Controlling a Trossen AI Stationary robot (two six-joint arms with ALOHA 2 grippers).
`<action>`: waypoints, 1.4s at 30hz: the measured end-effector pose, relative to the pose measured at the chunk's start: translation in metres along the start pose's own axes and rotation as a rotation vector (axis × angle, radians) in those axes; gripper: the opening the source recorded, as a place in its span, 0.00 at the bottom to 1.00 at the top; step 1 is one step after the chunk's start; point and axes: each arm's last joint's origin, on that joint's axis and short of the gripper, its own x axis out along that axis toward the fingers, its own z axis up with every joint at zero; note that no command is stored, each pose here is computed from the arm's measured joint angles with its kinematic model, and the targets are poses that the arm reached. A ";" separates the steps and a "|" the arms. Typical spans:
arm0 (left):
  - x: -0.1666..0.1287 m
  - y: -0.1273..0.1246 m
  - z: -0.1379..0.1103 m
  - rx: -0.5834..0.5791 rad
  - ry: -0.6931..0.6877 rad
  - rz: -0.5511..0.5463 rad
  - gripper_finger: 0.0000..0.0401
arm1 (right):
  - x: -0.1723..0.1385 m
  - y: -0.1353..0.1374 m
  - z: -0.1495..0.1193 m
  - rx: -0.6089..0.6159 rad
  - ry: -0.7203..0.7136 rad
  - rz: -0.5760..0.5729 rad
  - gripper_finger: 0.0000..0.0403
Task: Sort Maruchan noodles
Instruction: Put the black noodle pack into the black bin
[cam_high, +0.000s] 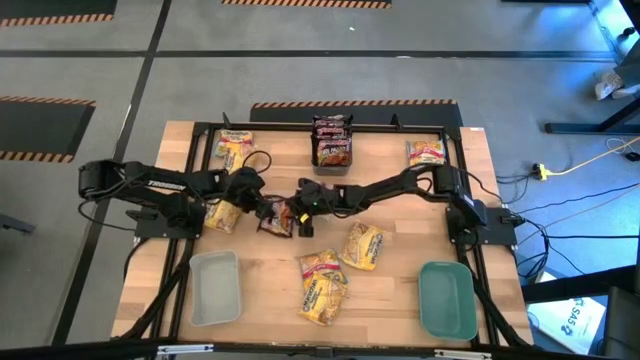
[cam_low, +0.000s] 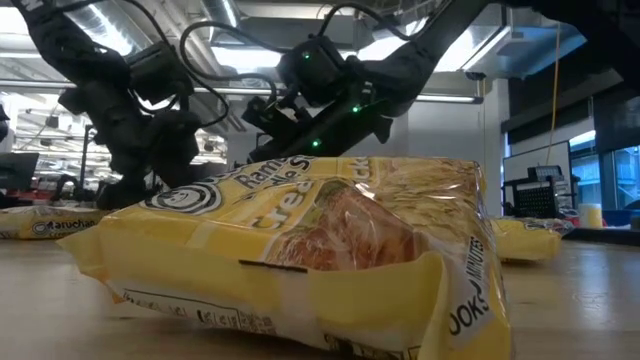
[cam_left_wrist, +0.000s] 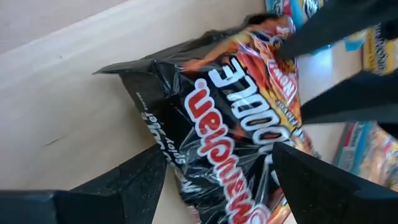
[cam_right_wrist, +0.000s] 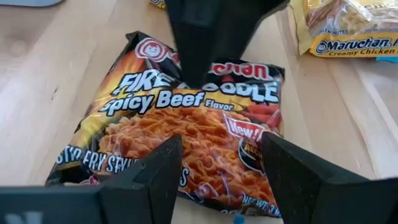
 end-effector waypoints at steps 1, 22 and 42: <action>0.000 -0.001 0.000 -0.007 -0.002 -0.007 0.71 | 0.000 0.000 0.000 -0.001 -0.001 0.002 0.51; -0.008 -0.016 -0.002 0.067 -0.027 -0.124 0.71 | -0.019 0.018 0.015 -0.058 0.054 0.008 0.51; -0.013 0.001 -0.011 0.043 -0.025 0.120 0.71 | -0.013 0.043 0.002 0.023 0.140 0.025 0.51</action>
